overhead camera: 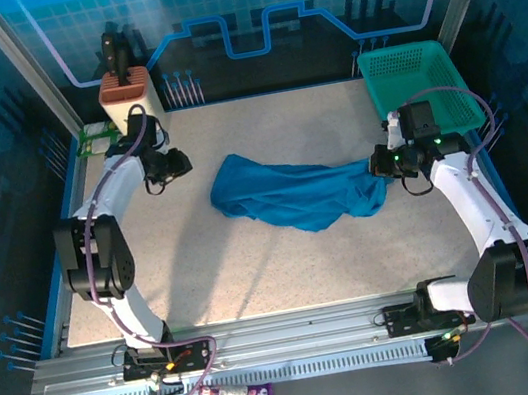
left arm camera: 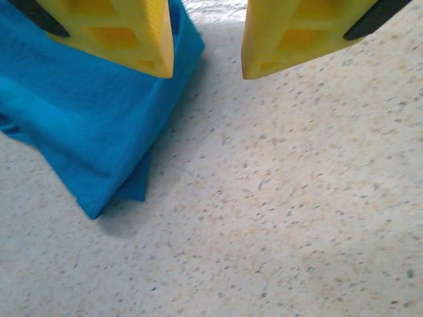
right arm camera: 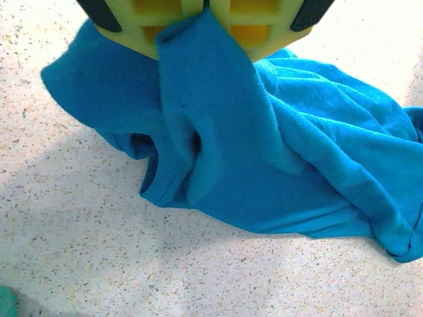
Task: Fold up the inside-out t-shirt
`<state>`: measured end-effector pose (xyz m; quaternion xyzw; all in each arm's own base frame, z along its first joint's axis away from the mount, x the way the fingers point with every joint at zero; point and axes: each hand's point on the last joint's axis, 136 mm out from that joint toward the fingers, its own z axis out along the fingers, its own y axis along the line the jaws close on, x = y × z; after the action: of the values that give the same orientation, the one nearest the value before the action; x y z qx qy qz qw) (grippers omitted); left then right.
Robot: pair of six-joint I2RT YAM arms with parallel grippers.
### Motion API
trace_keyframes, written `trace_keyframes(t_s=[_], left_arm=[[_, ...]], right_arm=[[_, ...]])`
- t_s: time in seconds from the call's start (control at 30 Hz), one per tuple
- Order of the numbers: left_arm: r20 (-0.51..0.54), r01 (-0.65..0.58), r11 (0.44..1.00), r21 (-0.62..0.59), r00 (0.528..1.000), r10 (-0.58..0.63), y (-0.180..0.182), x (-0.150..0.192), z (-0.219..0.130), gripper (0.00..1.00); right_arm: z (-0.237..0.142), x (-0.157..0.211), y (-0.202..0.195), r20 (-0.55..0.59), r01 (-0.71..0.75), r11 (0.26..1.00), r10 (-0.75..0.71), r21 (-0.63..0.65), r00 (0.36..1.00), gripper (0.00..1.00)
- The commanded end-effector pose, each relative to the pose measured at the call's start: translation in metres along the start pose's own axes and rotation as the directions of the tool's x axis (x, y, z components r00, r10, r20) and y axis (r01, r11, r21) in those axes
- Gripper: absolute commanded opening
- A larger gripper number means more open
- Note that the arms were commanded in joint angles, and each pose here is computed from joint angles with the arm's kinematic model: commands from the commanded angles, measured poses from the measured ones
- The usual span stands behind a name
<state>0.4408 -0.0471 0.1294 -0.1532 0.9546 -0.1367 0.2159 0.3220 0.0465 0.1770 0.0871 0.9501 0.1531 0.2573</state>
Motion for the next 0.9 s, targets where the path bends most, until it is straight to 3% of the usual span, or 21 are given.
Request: trace_keyframes(t_s=[0.0,0.17,0.37,0.53,0.77,0.87], left_arm=[[0.029,-0.039,0.996,-0.08,0.999,0.041,0.006,0.008,-0.024,0.38],[0.031,-0.089,0.99,-0.106,0.995,0.093,-0.01,0.02,-0.034,0.42],[-0.076,-0.165,0.983,-0.081,0.984,0.159,-0.053,0.064,0.005,0.42],[-0.14,-0.215,0.964,-0.158,0.971,0.194,-0.049,0.081,0.04,0.4],[-0.206,-0.27,0.928,-0.255,0.953,0.221,-0.025,0.09,0.071,0.26],[-0.227,-0.279,0.912,-0.301,0.95,0.216,-0.012,0.091,0.08,0.27]], right_arm=[[0.004,0.002,-0.006,-0.014,0.004,1.0,-0.004,0.011,1.0,0.0],[0.01,0.004,-0.009,-0.034,0.011,1.0,-0.01,0.023,0.999,0.0],[0.013,0.005,-0.009,-0.035,0.009,1.0,-0.008,0.022,0.999,0.0],[0.014,0.005,-0.009,-0.037,0.01,1.0,-0.01,0.024,0.999,0.0],[0.017,0.007,-0.01,-0.039,0.009,1.0,-0.008,0.024,0.999,0.0],[0.019,0.007,-0.011,-0.041,0.011,1.0,-0.01,0.024,0.999,0.0]])
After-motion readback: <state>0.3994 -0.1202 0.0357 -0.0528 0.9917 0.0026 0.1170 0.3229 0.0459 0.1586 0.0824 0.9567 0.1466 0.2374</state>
